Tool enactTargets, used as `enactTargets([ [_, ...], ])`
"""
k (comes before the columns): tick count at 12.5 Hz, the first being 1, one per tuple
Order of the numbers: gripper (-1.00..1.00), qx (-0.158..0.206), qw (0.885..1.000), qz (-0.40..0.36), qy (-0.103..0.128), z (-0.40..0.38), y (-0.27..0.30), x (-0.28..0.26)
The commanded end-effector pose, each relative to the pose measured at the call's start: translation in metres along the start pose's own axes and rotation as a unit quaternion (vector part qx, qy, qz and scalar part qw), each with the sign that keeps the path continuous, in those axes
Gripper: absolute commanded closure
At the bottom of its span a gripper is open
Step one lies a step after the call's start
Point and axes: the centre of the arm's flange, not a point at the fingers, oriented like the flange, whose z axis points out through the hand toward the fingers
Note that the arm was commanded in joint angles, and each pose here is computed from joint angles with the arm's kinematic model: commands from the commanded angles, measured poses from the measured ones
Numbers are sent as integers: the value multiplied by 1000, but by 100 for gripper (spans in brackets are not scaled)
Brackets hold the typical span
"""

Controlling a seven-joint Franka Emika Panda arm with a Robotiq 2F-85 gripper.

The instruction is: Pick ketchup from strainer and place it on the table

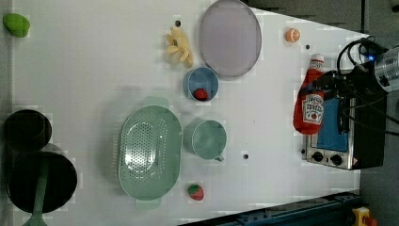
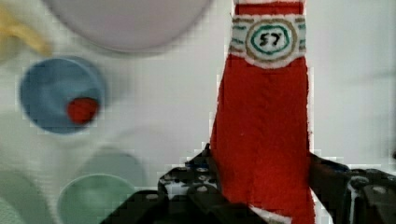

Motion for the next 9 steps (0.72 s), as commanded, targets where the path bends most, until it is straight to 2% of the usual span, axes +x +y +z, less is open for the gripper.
enactTargets([
  [1,-13,6,999,-43,5,39,13,-4],
  [5,-13,24,999,-22,9,122,39,-14],
  [7,-13,40,999,-16,22,152,44,-20],
  [8,-20,49,998,-15,29,163,44,-22],
  [9,-38,57,998,-15,32,173,42,-23],
])
